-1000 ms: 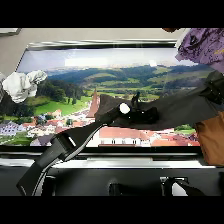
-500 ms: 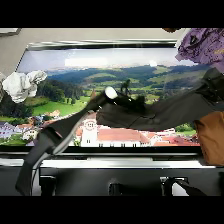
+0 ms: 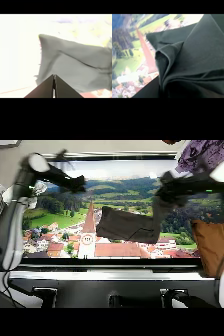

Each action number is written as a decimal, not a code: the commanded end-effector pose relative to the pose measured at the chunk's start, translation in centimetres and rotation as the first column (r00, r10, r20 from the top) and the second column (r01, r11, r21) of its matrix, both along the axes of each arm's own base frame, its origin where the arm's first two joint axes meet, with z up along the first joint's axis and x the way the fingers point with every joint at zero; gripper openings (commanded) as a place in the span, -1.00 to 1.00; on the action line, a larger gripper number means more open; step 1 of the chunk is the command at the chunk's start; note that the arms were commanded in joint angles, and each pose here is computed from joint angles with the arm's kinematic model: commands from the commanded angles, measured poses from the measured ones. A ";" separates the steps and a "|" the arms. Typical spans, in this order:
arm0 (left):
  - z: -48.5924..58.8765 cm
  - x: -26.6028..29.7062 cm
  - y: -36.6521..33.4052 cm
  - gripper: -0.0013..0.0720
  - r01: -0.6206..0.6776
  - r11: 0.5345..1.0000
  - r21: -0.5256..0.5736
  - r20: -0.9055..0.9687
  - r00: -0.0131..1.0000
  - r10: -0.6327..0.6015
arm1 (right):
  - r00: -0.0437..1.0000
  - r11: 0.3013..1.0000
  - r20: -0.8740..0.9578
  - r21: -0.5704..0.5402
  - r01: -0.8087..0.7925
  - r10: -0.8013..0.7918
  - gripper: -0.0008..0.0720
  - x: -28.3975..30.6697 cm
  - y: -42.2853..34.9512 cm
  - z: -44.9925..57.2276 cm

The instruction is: Fold the clothes and pants, and hang the long-sleeved shirts on hangers.

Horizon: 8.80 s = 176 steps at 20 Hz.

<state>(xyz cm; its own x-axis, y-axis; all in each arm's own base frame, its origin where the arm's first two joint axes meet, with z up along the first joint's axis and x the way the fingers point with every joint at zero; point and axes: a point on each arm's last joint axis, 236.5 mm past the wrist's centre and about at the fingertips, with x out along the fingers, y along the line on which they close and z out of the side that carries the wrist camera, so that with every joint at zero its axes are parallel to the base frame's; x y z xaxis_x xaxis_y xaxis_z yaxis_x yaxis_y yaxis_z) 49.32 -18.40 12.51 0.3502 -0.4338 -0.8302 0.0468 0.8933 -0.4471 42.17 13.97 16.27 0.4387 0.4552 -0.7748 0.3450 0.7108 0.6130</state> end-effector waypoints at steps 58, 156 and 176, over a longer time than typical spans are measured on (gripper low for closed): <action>2.3 -0.9 10.3 -0.91 -0.149 0.987 0.067 0.007 0.989 0.149 | 0.994 0.959 -0.074 0.276 -0.062 0.086 -0.88 0.8 -6.2 -23.8; 7.2 -4.4 17.7 -0.91 -0.215 0.943 0.255 0.151 0.972 0.180 | 0.966 0.810 0.145 -0.580 -0.091 0.212 -0.87 4.0 -15.9 -2.2; 4.0 -11.8 17.8 -0.91 -0.200 0.936 0.291 0.159 0.975 0.158 | 0.829 0.697 0.007 -0.544 -0.466 0.560 -0.87 -1.4 0.3 -3.9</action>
<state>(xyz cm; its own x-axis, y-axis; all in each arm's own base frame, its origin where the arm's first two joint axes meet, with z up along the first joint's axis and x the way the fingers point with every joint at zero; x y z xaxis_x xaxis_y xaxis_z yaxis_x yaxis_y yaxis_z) 37.59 -0.60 16.47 0.5119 -0.0900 -0.8543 -0.0862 0.9841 -0.1553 41.02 14.24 12.43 0.4005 0.2167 -0.8903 -0.2365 0.9632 0.1281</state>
